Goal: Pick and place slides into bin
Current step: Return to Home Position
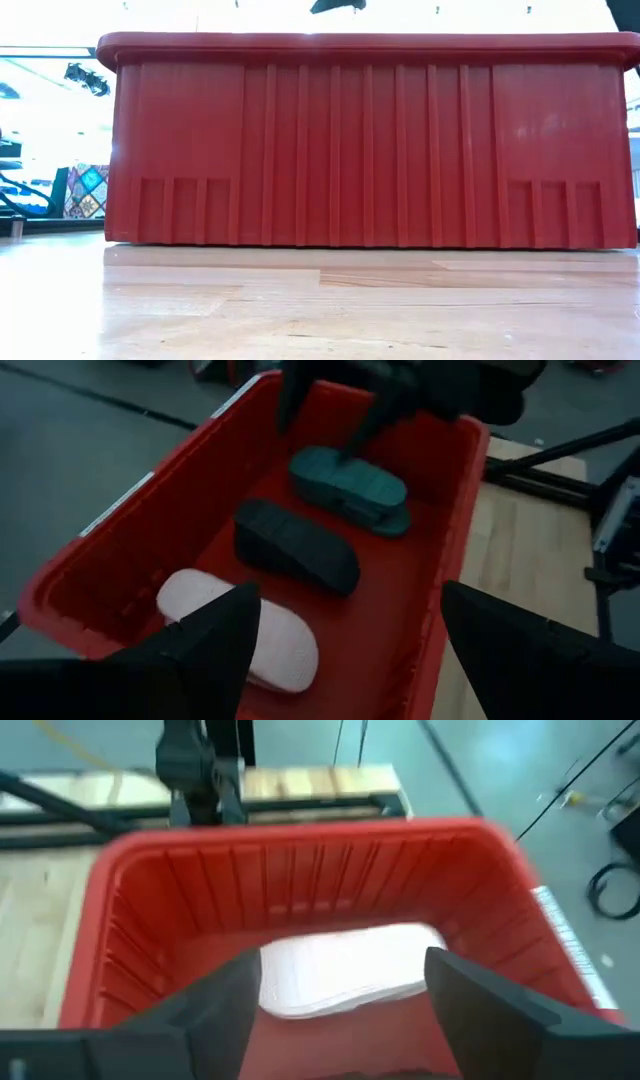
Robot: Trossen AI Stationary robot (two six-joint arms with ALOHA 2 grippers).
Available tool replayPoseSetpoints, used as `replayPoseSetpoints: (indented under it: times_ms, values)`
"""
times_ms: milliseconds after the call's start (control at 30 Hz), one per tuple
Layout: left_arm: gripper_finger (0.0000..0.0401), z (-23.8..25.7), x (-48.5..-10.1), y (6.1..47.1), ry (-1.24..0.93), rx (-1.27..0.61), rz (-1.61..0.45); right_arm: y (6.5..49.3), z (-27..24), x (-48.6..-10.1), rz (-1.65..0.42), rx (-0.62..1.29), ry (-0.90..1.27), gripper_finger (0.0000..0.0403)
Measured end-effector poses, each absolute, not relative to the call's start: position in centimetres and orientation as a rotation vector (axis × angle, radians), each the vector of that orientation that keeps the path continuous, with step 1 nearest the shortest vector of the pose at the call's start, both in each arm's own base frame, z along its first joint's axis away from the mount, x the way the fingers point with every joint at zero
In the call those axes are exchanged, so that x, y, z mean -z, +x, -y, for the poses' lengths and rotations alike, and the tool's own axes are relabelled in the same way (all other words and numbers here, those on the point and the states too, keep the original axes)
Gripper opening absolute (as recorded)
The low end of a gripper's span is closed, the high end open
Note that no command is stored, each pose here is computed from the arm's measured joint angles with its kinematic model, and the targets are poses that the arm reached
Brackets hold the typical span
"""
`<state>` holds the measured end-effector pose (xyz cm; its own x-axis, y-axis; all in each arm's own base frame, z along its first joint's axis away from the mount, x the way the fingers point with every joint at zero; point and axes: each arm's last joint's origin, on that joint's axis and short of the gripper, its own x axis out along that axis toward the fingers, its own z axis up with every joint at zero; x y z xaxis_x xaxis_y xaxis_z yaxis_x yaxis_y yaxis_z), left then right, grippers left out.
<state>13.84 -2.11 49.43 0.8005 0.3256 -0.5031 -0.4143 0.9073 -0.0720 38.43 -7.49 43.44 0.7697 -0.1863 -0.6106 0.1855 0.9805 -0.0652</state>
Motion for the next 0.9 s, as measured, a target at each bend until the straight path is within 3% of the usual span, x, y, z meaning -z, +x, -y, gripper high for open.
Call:
replayPoseSetpoints:
  times_ms: [233,467,733,900]
  values:
    - [0.0286,3.0,-49.1,14.1,-0.169,-0.389,-0.467,33.7,6.5,-48.7,-0.48,0.2,-0.052,0.0234]
    - [0.0229,4.3,-44.4,14.7,-0.18,-0.36,-0.365,31.2,3.8,-52.2,-0.288,0.027,-0.066,0.0165]
    - [0.0168,5.6,-39.2,17.0,-0.243,-0.195,-0.122,31.3,0.0,-52.5,-0.25,-0.112,-0.089,0.009]
    - [0.0129,5.6,-37.6,17.9,-0.238,-0.19,-0.049,31.3,-1.2,-51.5,-0.253,-0.145,-0.08,0.0052]
